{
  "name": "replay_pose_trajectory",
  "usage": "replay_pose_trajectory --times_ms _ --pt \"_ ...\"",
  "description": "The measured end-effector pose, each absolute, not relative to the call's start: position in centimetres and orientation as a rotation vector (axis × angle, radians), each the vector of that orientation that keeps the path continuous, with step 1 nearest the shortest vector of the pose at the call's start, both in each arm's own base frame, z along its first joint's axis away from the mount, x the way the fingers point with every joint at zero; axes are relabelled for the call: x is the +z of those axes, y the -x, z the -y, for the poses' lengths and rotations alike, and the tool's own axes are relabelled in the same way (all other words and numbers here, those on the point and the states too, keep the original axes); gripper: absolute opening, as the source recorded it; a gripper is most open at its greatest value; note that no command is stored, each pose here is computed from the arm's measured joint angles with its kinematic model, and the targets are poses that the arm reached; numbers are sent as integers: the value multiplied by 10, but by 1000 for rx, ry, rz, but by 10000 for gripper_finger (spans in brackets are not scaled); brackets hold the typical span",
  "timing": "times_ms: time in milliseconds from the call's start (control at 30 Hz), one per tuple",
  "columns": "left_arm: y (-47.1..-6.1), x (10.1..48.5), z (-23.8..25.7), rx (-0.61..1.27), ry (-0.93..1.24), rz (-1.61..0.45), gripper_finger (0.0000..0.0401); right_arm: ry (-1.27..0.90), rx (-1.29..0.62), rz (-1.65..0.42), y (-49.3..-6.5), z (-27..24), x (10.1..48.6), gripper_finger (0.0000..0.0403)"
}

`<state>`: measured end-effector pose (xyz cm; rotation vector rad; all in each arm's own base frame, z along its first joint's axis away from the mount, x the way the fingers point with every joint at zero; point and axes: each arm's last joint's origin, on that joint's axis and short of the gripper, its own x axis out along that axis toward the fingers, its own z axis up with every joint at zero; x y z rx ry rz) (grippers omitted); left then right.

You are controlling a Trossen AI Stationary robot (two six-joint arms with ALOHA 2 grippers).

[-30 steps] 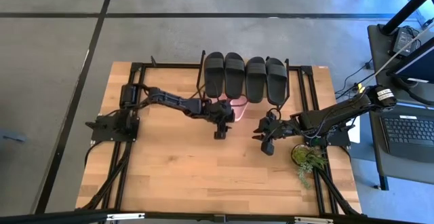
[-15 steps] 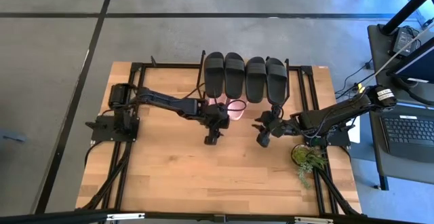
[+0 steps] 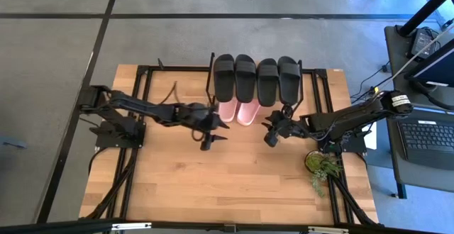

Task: Pick and place slides into the shelf
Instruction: Return to Home Position

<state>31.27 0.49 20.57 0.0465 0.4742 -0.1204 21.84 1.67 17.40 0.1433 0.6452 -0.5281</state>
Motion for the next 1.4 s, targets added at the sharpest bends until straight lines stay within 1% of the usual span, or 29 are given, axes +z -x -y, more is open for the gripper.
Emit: replay_pose_trajectory --times_ms 100,233,467,733,1133,1400 --pt "-293 202 -3 -114 -29 -360 208 -142 -531 -655 -218 -16 173 120" --pt "-267 195 -5 -100 6 -269 208 -140 -528 -654 -218 -16 173 120" --pt "-229 185 -7 -64 26 -249 208 -122 -500 -665 -218 -18 173 120" --pt "-195 175 -14 41 59 -209 208 -121 -501 -667 -218 -17 173 120" --pt "-161 151 -12 50 101 -66 208 -120 -501 -667 -218 -17 173 120" --pt "-157 146 -12 56 126 -75 208 -99 -492 -667 -218 -17 174 120"
